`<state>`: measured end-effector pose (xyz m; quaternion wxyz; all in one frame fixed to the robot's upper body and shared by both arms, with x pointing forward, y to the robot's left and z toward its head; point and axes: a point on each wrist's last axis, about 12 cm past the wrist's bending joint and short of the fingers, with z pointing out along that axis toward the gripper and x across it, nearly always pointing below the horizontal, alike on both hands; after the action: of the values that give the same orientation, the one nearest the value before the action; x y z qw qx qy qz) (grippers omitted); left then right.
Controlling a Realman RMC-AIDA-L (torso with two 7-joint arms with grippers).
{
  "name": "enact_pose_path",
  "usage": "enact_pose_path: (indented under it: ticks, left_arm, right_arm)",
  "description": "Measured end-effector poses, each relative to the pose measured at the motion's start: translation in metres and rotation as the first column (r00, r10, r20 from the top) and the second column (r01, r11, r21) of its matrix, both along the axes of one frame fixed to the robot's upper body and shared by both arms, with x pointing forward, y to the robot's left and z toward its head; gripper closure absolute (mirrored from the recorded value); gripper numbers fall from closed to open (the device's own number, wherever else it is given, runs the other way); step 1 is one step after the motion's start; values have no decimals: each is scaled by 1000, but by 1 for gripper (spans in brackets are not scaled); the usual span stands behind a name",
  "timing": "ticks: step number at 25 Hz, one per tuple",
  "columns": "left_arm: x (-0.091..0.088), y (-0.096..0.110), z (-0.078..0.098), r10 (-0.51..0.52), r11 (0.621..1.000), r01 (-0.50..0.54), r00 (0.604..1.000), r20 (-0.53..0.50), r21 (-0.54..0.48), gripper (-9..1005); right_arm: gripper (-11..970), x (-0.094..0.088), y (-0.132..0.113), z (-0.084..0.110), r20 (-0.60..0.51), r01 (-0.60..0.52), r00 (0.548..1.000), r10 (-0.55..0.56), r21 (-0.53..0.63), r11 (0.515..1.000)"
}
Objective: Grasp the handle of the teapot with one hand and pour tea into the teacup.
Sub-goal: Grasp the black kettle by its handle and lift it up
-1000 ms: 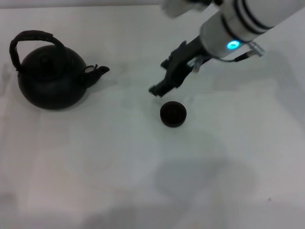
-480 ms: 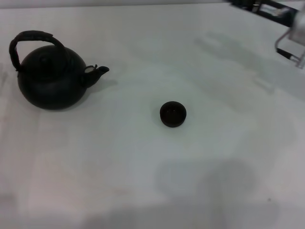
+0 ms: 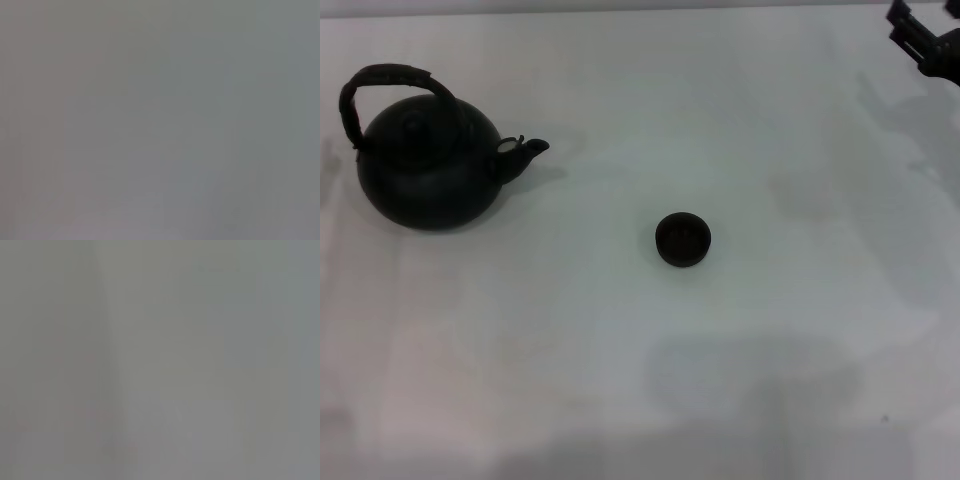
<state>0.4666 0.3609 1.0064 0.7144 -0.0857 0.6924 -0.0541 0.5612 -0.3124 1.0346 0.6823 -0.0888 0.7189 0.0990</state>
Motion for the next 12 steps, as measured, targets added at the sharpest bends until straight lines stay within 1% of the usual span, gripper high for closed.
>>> enact_pose_path:
  ticks: [1,3,5,6,11,12]
  left_arm:
    - [0,0,0,0,1000,0,1000,0,0,120]
    - [-5,0,-3,-10,1000,10,1000,-13,4,121]
    - [-15,-2,-8,-33,999,34,999,-36,7,121]
    - [-15,-2,-8,-33,999,34,999,-36,7,121]
    - [-38,-6,-14,-72,997,72,996,-46,1,121]
    - [-45,-7,-15,-85,996,85,995,-43,2,121]
  right_arm:
    - [116,0,0,0,0,0,1000,0,0,1000]
    - [116,1,-3,-1,21,39,999,-38,-97,995]
    - [115,4,-9,-1,20,79,997,-77,-141,987]
    - [115,6,-12,0,18,98,995,-96,-134,986]
    - [114,10,-23,5,18,158,987,-157,-81,984]
    - [114,12,-24,6,13,169,986,-169,-75,983]
